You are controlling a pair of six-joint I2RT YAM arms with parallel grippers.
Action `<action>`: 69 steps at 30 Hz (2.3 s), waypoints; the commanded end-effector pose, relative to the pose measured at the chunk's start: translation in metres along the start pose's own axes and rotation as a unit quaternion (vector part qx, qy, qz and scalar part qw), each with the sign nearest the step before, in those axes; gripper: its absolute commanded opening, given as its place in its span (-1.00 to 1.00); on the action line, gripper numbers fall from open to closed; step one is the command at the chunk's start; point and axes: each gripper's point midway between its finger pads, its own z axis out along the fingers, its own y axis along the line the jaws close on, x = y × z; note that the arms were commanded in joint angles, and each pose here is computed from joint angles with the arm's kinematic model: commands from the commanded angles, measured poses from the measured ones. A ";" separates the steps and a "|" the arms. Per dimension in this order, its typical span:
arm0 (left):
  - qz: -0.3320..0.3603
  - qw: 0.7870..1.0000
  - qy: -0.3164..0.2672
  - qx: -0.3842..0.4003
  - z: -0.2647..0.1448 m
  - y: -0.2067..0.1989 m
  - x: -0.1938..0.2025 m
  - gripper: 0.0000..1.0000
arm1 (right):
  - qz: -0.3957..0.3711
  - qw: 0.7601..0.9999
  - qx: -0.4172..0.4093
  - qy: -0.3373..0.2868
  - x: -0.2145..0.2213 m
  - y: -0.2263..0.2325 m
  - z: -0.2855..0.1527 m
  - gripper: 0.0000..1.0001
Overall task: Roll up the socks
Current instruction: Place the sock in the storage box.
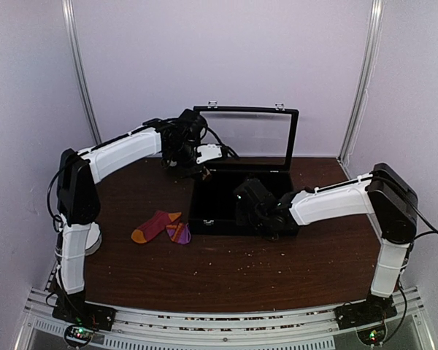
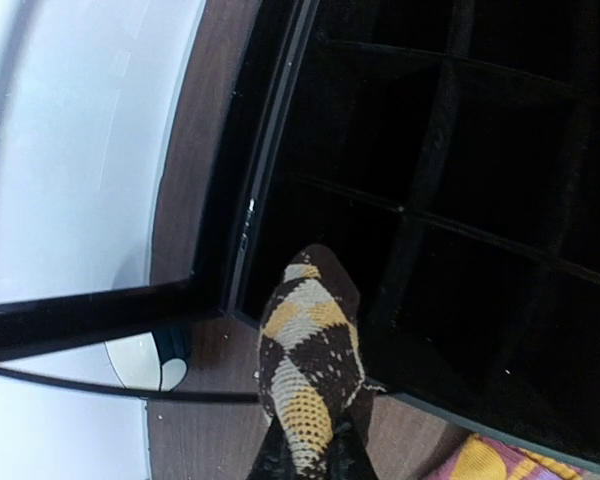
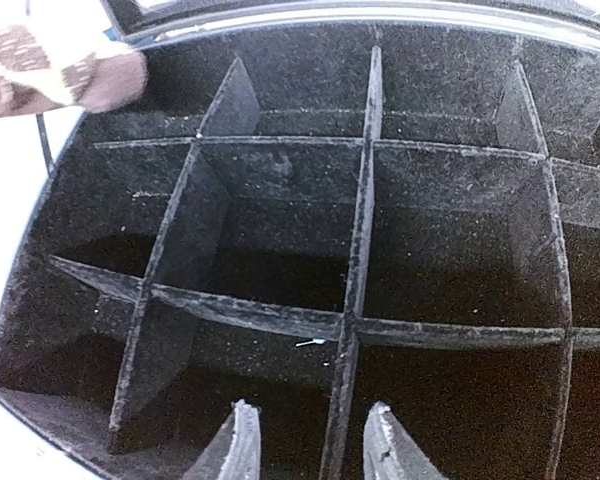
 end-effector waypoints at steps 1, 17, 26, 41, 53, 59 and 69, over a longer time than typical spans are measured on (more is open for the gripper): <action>0.012 0.999 -0.019 -0.035 0.013 0.014 -0.018 -1.00 | -0.034 0.995 -0.007 0.098 0.078 -0.002 -0.009 -0.20; 0.035 0.998 0.006 -0.058 0.064 0.007 -0.009 -1.00 | -0.022 0.985 -0.165 -0.033 0.036 0.044 -0.067 0.36; 0.057 0.997 0.032 -0.034 0.092 -0.013 0.003 -1.00 | 0.008 0.979 -0.197 -0.060 0.032 0.028 -0.097 0.42; 0.043 0.998 0.010 -0.040 0.059 0.001 -0.014 0.66 | 0.007 0.983 -0.182 -0.033 0.054 0.011 -0.100 0.99; -0.029 0.998 -0.058 0.027 -0.074 -0.010 -0.004 0.96 | -0.012 0.983 -0.161 0.089 0.099 0.024 -0.051 1.00; -0.074 0.992 -0.039 0.095 -0.105 -0.049 0.064 0.96 | -0.029 0.995 -0.068 0.074 0.080 0.012 -0.027 0.84; -0.118 0.978 0.047 0.166 -0.076 -0.137 0.176 0.71 | -0.037 0.997 0.012 0.064 0.045 -0.004 0.010 0.18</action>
